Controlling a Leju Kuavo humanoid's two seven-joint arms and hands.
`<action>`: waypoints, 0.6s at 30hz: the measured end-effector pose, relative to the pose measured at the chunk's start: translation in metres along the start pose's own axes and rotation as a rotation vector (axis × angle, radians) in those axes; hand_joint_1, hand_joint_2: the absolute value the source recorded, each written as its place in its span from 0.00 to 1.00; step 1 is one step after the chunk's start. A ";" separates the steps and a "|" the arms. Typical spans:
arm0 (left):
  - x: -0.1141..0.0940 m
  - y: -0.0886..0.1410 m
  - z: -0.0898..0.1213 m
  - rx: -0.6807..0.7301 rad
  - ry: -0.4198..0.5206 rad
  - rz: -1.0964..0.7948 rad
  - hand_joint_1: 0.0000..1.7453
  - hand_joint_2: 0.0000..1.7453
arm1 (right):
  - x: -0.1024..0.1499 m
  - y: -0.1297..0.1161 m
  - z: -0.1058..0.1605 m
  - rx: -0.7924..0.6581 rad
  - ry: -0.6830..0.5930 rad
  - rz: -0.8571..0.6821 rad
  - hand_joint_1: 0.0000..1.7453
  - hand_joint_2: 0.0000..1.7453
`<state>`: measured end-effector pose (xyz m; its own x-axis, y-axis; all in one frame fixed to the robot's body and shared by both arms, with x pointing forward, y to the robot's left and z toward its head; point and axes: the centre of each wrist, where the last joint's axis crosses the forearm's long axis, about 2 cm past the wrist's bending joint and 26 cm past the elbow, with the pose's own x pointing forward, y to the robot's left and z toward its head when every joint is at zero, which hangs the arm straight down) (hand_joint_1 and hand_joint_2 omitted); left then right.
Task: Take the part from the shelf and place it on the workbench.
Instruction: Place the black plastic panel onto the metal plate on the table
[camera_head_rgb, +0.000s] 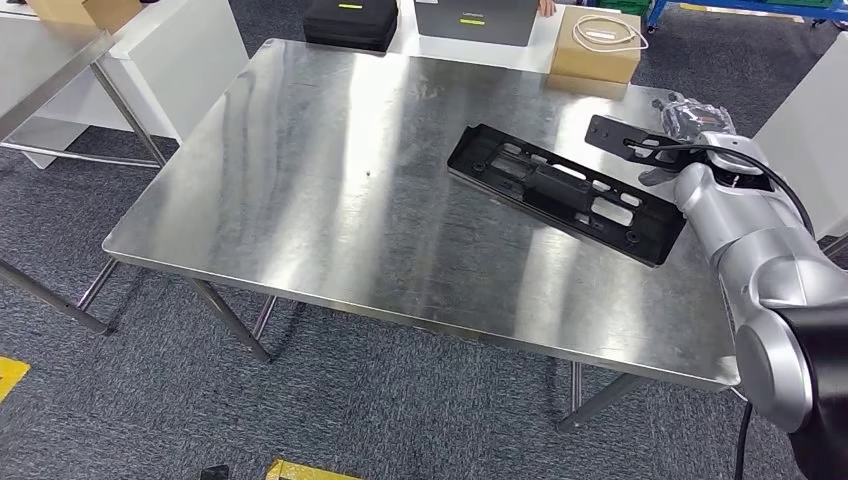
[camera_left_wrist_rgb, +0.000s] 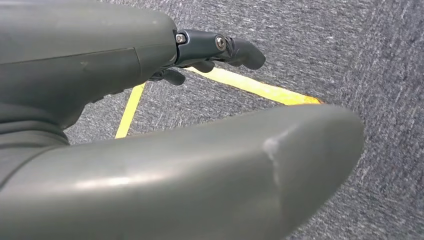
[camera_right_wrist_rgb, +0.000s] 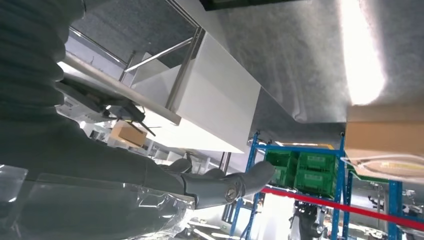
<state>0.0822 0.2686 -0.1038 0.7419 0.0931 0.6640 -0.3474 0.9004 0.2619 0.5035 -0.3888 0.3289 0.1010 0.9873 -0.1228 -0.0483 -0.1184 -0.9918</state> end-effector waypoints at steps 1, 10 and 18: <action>0.000 -0.001 0.000 -0.001 0.000 0.001 0.00 0.00 | -0.001 -0.002 0.000 -0.004 0.002 0.000 0.00 1.00; 0.000 -0.003 0.001 -0.005 0.011 0.002 0.00 0.00 | -0.003 0.001 0.000 -0.002 0.011 0.002 0.00 1.00; -0.003 -0.002 0.003 -0.005 0.016 -0.003 0.00 0.00 | -0.003 -0.001 0.000 -0.028 0.068 0.007 0.00 1.00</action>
<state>0.0790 0.2654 -0.1042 0.7520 0.0977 0.6519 -0.3428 0.9027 0.2601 0.5031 -0.3919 0.3301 0.1684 0.9769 -0.1313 -0.0221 -0.1294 -0.9913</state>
